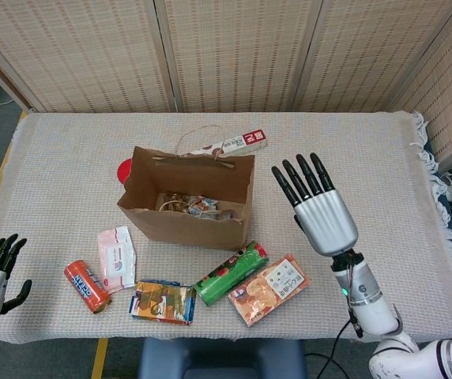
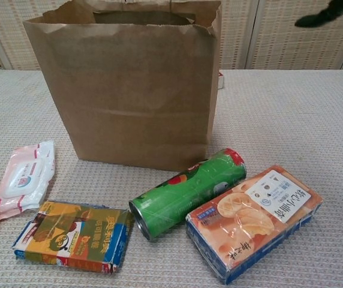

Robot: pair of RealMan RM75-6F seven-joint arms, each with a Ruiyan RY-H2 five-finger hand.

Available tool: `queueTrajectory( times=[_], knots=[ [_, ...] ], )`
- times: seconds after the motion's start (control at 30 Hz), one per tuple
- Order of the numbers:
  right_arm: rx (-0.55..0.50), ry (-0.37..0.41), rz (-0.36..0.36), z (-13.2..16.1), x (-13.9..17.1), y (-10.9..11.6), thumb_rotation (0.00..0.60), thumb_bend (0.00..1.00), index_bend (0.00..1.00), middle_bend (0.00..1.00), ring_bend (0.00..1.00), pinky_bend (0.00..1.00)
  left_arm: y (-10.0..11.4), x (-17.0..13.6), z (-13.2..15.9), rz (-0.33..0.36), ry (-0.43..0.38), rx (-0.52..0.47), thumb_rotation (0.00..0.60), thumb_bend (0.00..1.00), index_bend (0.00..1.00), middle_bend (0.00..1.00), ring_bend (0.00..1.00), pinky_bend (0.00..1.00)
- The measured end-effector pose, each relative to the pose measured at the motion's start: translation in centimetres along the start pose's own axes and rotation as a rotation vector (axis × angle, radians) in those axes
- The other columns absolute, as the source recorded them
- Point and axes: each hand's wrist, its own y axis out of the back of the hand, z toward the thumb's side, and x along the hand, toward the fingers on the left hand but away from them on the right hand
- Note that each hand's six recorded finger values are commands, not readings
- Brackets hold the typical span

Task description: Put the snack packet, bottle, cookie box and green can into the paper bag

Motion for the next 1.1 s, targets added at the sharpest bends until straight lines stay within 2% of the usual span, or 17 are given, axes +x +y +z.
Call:
queueTrajectory(
  times=[0.13, 0.23, 0.37, 0.57, 0.73, 0.97, 1.1],
  knots=[
    [-0.142, 0.063, 0.195, -0.4, 5.7, -2.8, 0.6, 0.04, 0.0, 0.13, 0.07, 0.1, 0.0, 0.0, 0.0, 0.003, 0.005, 0.005, 0.6, 0.39, 0.07, 0.0, 0.0, 0.0],
    [-0.17, 0.106, 0.344, -0.4, 9.1, -4.8, 0.6, 0.01, 0.0, 0.13, 0.07, 0.1, 0.0, 0.0, 0.0, 0.004, 0.007, 0.007, 0.6, 0.39, 0.07, 0.0, 0.0, 0.0],
    [-0.151, 0.139, 0.488, -0.4, 11.4, -7.0, 0.6, 0.0, 0.0, 0.12, 0.07, 0.1, 0.0, 0.0, 0.0, 0.004, 0.009, 0.008, 0.6, 0.39, 0.07, 0.0, 0.0, 0.0],
    [-0.111, 0.132, 0.677, -0.6, 12.8, -10.7, 0.6, 0.0, 0.0, 0.12, 0.07, 0.1, 0.0, 0.0, 0.0, 0.004, 0.01, 0.007, 0.6, 0.39, 0.07, 0.0, 0.0, 0.0],
    [-0.08, 0.15, 0.737, 0.8, 12.1, -13.1, 0.6, 0.0, 0.0, 0.12, 0.05, 0.09, 0.0, 0.0, 0.0, 0.004, 0.01, 0.005, 0.6, 0.39, 0.07, 0.0, 0.0, 0.0],
    [-0.084, 0.168, 0.731, 3.3, 10.2, -14.8, 0.6, 0.0, 0.0, 0.03, 0.0, 0.04, 0.0, 0.1, 0.0, 0.002, 0.008, 0.0, 0.6, 0.39, 0.07, 0.0, 0.0, 0.0],
    [-0.083, 0.169, 0.712, 3.9, 9.6, -15.0, 0.6, 0.0, 0.0, 0.02, 0.0, 0.03, 0.0, 0.1, 0.0, 0.0, 0.006, -0.001, 0.6, 0.39, 0.07, 0.0, 0.0, 0.0]
  ],
)
